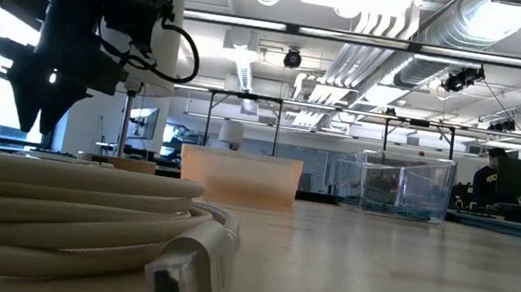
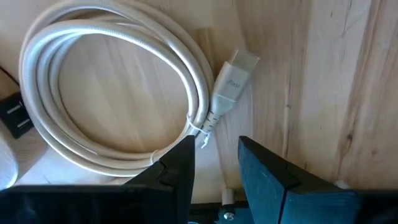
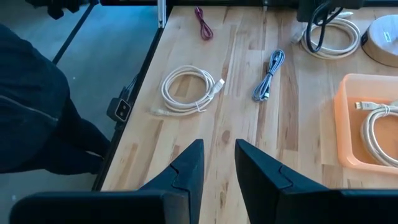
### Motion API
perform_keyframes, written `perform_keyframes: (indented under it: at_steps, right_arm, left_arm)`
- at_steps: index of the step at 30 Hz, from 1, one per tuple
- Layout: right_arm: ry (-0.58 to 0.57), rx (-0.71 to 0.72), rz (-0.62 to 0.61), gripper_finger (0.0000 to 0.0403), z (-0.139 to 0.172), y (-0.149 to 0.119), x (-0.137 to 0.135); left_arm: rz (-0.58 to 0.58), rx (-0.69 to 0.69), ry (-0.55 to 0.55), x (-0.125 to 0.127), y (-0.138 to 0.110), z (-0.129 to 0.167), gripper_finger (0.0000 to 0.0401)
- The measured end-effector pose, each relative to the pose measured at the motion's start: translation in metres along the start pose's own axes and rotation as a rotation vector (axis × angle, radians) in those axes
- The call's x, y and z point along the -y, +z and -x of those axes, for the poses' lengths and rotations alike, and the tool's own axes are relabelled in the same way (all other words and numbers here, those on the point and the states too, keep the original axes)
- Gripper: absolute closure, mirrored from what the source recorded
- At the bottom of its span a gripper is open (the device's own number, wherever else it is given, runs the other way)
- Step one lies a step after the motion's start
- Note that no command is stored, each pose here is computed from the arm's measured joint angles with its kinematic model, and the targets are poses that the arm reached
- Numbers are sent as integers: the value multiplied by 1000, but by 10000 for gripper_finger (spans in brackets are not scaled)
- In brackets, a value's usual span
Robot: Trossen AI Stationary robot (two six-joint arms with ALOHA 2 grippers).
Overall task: Pick & Place USB Port
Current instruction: Put the top light brown HDMI cable into the orange bin
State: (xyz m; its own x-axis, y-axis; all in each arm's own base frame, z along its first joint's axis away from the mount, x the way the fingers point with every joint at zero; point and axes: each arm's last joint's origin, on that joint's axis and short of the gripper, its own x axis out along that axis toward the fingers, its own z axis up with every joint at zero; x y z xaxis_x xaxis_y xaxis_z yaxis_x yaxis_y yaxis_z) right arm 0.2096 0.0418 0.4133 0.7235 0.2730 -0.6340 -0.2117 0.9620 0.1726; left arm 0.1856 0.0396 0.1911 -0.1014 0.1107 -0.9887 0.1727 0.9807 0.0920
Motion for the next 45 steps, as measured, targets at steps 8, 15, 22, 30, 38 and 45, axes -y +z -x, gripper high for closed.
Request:
perform_keyframes:
  at_steps: [8,15,22,30,38,45]
  right_arm:
    - [0,-1,0,320,0,0,0]
    - [0,0,0,320,0,0,0]
    - [0,1,0,320,0,0,0]
    - [1,7,4,320,0,1,0]
    - [1,7,2,320,0,1,0]
    - [1,5,-13,320,0,1,0]
  left_arm:
    - [-15,-8,-46,1,3,-6,284]
    - [-9,-54,-58,0,11,-17,284]
    - [-16,-118,-75,-1,18,-30,284]
    - [13,-184,-22,-4,26,-45,292]
    - [56,-197,-24,-5,33,-56,386]
    - [82,-159,-85,1,38,-47,400]
